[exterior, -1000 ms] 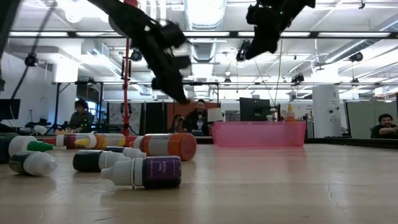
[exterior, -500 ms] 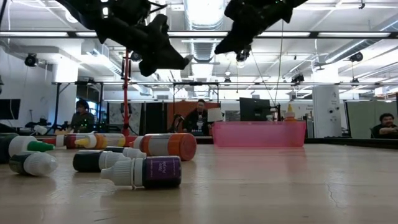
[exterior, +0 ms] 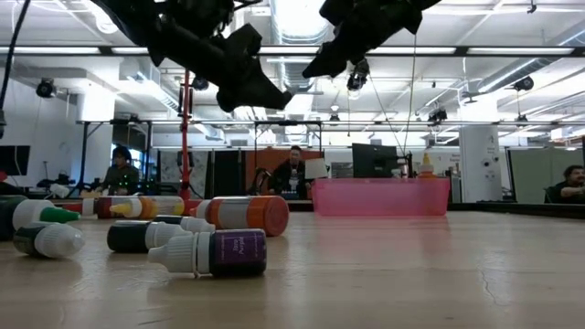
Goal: Pick & Place food coloring
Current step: Put the small green food coloring bottle into the red bin
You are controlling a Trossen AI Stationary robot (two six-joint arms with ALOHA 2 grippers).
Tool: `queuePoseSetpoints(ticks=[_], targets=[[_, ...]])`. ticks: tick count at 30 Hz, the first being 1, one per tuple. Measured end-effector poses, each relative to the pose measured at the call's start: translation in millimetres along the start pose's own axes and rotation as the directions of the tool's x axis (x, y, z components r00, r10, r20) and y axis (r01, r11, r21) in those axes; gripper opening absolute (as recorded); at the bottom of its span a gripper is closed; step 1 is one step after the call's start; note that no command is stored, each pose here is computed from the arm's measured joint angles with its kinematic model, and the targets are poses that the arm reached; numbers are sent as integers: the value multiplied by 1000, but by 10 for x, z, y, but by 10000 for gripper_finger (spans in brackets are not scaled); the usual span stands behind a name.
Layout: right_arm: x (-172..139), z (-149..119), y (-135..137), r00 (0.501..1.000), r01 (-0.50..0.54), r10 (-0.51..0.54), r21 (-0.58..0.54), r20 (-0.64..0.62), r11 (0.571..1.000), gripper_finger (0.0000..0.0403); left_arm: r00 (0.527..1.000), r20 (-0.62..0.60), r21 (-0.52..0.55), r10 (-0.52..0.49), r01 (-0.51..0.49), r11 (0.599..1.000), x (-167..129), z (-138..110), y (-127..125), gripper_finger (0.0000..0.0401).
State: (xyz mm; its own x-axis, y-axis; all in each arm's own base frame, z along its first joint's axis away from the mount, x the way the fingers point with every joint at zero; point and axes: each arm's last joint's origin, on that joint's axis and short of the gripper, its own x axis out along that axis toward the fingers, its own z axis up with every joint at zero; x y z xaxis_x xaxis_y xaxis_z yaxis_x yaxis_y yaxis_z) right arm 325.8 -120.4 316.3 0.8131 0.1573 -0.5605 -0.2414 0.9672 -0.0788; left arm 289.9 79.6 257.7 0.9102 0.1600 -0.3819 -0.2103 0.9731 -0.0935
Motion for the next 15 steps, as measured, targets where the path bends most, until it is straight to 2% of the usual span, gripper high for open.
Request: queuePoseSetpoints(ticks=[4, 9, 15], targets=[[55, 14, 111, 999, -43, 41, -56, -25, 998, 246, 1000, 16, 9, -11, 11, 1000, 58, -9, -34, 58], [97, 30, 192, 997, -70, 68, -69, -38, 995, 239, 999, 23, 17, -23, 22, 1000, 107, -23, -88, 58], [97, 47, 163, 999, -9, 6, -84, -36, 996, 230, 999, 15, 60, -33, 32, 998, 126, -46, -209, 58]])
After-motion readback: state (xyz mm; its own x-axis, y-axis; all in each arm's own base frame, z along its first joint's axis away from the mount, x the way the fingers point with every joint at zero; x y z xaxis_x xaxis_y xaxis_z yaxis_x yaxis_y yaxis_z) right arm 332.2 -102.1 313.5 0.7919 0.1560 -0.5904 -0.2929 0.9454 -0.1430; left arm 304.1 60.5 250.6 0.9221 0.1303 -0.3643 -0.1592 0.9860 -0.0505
